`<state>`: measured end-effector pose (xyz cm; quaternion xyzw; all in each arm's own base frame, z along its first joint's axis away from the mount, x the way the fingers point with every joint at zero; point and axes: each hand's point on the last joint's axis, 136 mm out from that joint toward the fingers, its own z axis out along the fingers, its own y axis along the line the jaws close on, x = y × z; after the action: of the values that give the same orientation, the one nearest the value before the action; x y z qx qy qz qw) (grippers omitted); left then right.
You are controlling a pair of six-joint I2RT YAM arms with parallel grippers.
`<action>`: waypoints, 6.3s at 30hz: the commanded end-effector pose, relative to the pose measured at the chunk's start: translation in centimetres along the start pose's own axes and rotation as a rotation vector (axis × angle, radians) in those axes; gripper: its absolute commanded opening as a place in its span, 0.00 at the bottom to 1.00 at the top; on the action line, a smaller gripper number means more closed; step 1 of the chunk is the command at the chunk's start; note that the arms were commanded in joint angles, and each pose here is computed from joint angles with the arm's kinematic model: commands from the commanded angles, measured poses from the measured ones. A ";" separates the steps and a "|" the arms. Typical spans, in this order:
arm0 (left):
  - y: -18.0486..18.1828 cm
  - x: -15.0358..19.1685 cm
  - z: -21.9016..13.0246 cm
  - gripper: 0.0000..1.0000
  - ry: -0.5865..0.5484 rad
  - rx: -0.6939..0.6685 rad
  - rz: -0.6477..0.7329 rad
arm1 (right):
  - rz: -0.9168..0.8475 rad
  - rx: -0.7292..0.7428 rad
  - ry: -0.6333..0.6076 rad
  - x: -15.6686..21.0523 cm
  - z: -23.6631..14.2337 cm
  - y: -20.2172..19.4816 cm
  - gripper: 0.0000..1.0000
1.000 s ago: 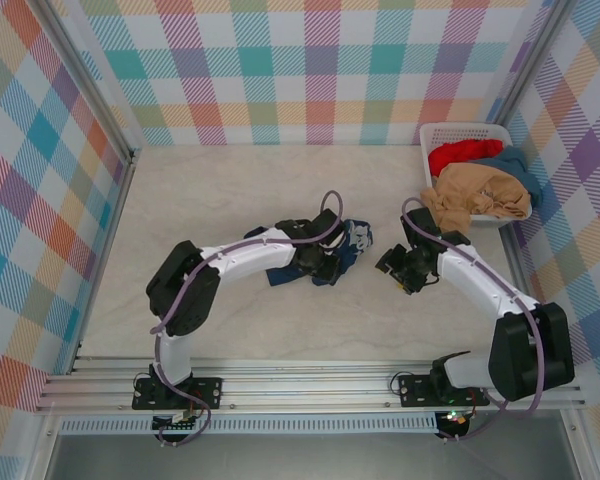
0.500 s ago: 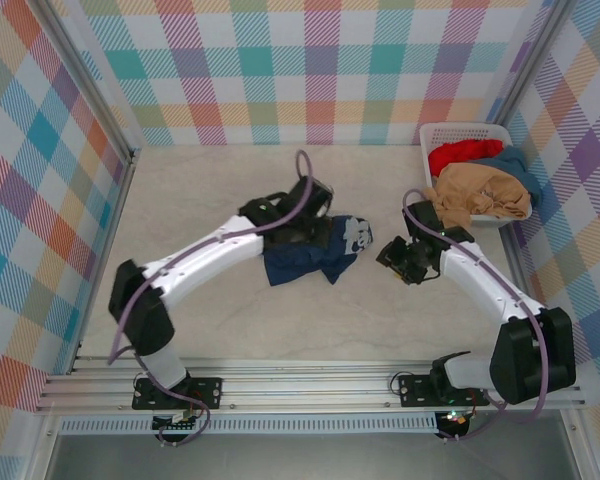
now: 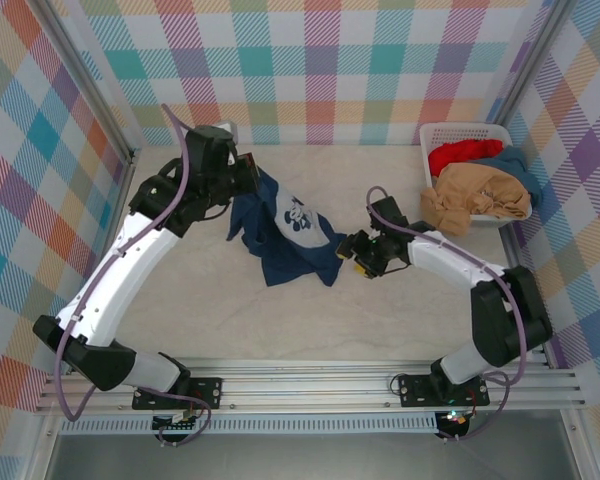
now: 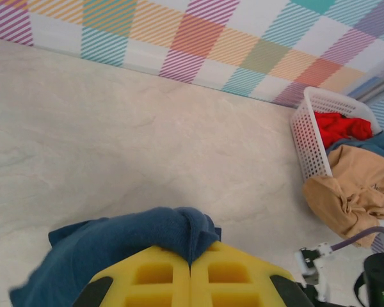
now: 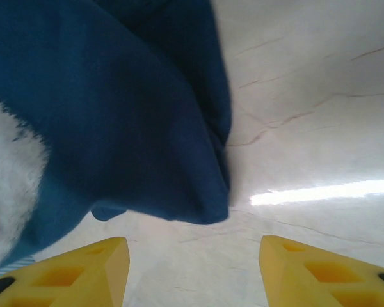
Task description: Fold and stack the t-shirts
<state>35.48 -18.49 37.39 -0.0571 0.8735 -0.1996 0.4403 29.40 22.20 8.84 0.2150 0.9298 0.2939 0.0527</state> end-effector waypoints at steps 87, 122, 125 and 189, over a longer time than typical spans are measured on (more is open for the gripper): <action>19.5 15.4 7.7 0.43 0.477 -0.360 -0.620 | -0.142 0.072 -0.217 -8.4 -5.8 1.8 0.52; 17.8 22.1 16.8 0.00 0.523 -0.315 -0.649 | -0.089 0.133 -0.047 -2.3 -0.1 -3.8 0.53; 17.1 20.3 15.4 0.00 0.483 -0.308 -0.633 | -0.037 0.168 -0.058 -2.6 1.0 -5.0 0.50; 15.0 15.9 2.8 0.00 0.406 -0.267 -0.575 | 0.032 0.483 -0.089 -3.3 1.1 -11.5 0.00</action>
<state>31.80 -11.11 19.37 -0.3112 0.8985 -0.2358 0.2006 29.80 15.40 1.83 0.2462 0.9610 0.1197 0.0400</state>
